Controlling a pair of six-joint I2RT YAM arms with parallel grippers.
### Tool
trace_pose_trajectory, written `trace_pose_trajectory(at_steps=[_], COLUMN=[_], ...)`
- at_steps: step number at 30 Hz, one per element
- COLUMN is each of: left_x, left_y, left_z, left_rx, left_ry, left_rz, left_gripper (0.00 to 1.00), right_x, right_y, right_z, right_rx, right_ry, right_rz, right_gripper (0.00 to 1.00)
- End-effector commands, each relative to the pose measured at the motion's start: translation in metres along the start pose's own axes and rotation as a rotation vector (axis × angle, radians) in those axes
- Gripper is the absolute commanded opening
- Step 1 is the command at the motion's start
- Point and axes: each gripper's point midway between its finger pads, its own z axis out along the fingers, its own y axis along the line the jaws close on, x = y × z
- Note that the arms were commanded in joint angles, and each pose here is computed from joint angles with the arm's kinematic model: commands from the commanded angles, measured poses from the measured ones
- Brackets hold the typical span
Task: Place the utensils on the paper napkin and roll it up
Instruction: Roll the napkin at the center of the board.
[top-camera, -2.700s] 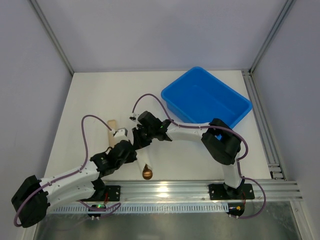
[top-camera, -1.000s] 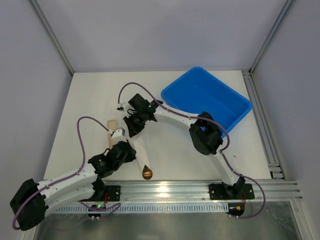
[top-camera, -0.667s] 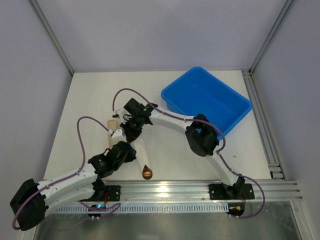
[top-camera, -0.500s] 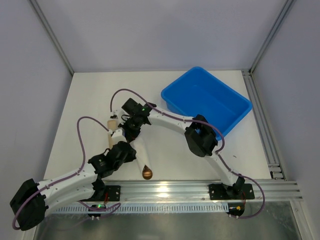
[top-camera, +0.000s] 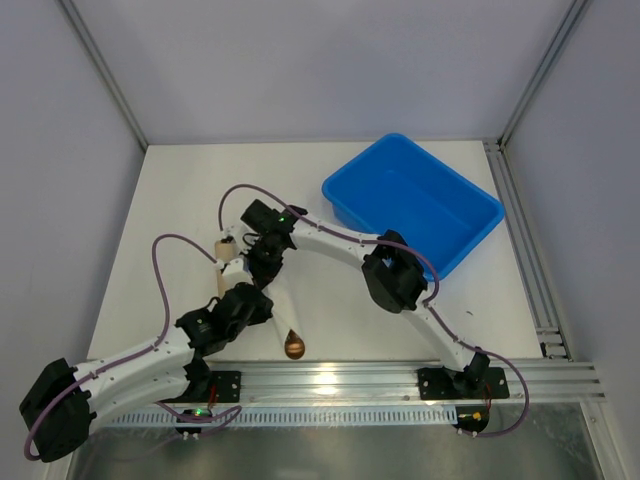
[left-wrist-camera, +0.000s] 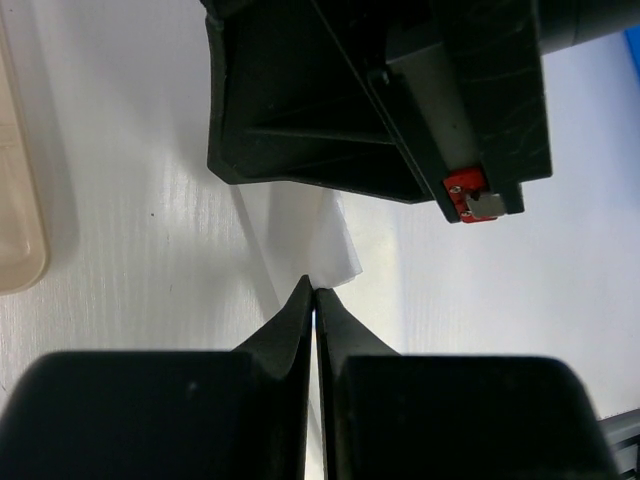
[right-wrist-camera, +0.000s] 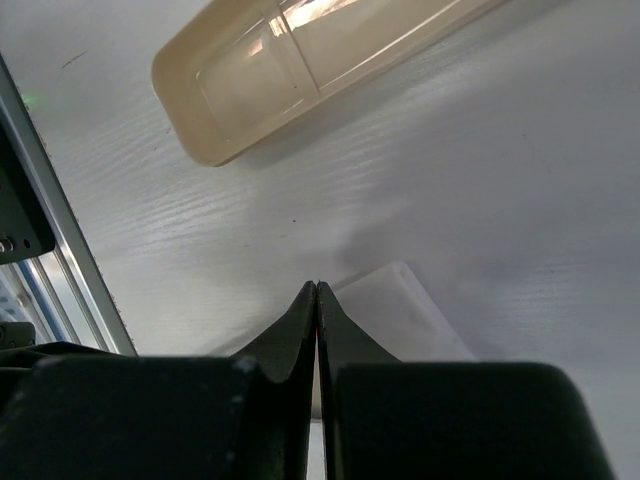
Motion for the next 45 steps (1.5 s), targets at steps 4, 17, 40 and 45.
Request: trace_pose_trajectory(at_steps=[4, 17, 40, 45], left_x=[-0.010, -0.006, 0.016, 0.017], left_y=[-0.006, 0.020, 0.038, 0.042], left_z=[0.000, -0.004, -0.008, -0.008], left_rx=[0.003, -0.102, -0.109, -0.124], left_ry=[-0.031, -0.050, -0.002, -0.007], left_rz=[-0.043, -0.155, -0.195, -0.191], left_gripper=[0.00, 0.00, 0.00, 0.00], right_x=[-0.006, 0.008, 0.013, 0.017], right_y=[-0.003, -0.014, -0.037, -0.038], right_z=[-0.001, 0.006, 0.011, 0.017], right_rx=[0.031, 0.068, 0.131, 0.123], right_ry=[0.004, 0.042, 0.050, 0.054], right_rz=[-0.043, -0.044, -0.037, -0.029], right_gripper=[0.04, 0.04, 0.04, 0.04])
